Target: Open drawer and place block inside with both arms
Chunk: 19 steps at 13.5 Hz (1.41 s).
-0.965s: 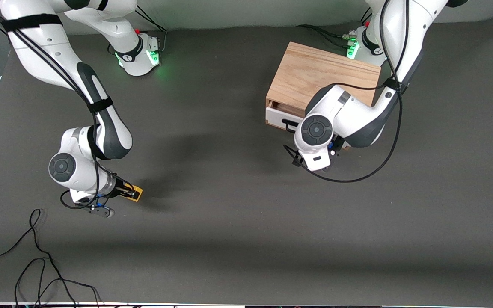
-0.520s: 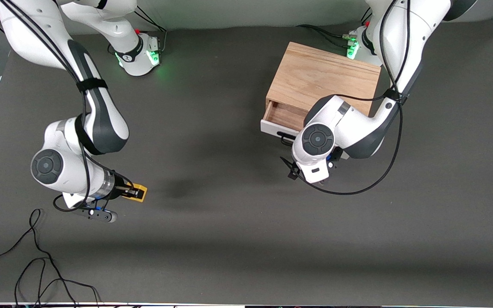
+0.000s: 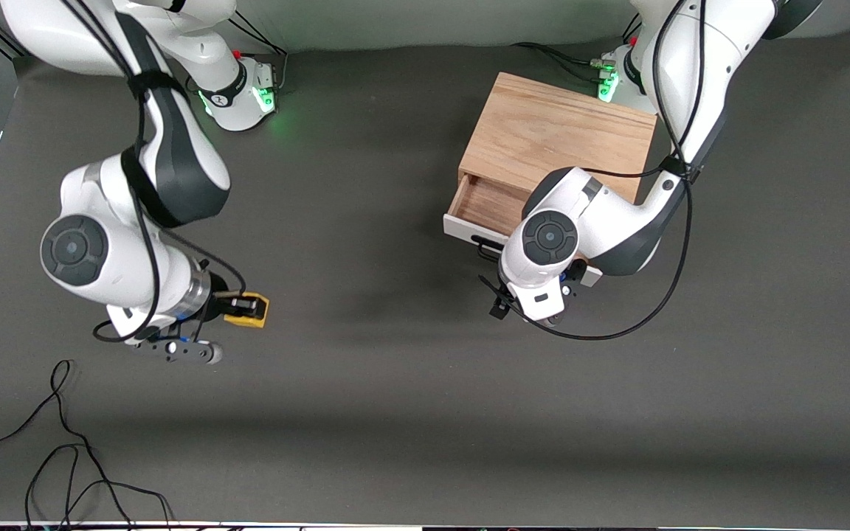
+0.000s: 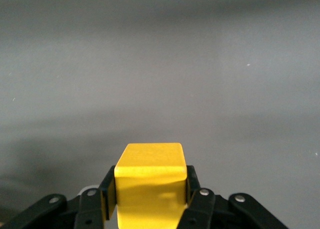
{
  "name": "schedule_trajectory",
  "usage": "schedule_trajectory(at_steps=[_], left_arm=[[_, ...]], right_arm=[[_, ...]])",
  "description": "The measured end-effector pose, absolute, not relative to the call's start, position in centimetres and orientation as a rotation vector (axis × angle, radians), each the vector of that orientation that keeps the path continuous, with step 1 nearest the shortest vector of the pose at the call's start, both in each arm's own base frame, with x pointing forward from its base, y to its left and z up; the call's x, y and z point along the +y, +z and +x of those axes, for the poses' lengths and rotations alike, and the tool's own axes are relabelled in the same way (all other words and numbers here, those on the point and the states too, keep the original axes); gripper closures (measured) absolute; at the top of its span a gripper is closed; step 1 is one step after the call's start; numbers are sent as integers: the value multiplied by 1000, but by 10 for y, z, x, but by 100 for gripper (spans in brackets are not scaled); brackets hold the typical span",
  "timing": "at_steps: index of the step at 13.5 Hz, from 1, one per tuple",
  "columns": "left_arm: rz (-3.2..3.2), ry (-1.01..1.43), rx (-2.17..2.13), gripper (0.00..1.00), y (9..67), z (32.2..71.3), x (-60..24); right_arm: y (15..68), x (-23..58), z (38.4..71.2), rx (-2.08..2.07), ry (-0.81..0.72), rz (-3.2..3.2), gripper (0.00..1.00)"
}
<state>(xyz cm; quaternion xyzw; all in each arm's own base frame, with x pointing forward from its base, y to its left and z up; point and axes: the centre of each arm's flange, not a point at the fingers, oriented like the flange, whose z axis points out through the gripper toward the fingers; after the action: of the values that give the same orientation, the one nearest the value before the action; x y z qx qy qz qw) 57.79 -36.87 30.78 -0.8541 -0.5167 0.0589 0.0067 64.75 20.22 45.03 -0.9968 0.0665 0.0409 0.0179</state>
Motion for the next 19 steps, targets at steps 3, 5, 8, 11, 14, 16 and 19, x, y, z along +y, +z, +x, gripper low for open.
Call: schedule_trajectory(at_steps=[3, 5, 8, 11, 14, 16, 19], left_arm=[[-2692, 164, -1642, 0, 312, 585, -368], [-2695, 156, -1659, 0, 315, 590, -366], [-2710, 143, -1679, 0, 322, 597, -367], [-2748, 100, -1699, 0, 327, 605, -369], [-2767, 45, -1688, 0, 332, 610, -367], [-2777, -26, -1677, 0, 352, 624, -352], [-2796, 11, -1506, 0, 417, 640, -278]], right_arm=[[468, 211, 635, 184, 149, -3105, 44], [473, 213, 633, 190, 151, -3105, 44], [472, 220, 629, 195, 170, -3110, 44], [472, 229, 625, 223, 172, -3111, 44], [472, 234, 624, 239, 173, -3111, 44], [472, 252, 617, 283, 174, -3112, 44], [476, 294, 599, 382, 166, -3107, 44]])
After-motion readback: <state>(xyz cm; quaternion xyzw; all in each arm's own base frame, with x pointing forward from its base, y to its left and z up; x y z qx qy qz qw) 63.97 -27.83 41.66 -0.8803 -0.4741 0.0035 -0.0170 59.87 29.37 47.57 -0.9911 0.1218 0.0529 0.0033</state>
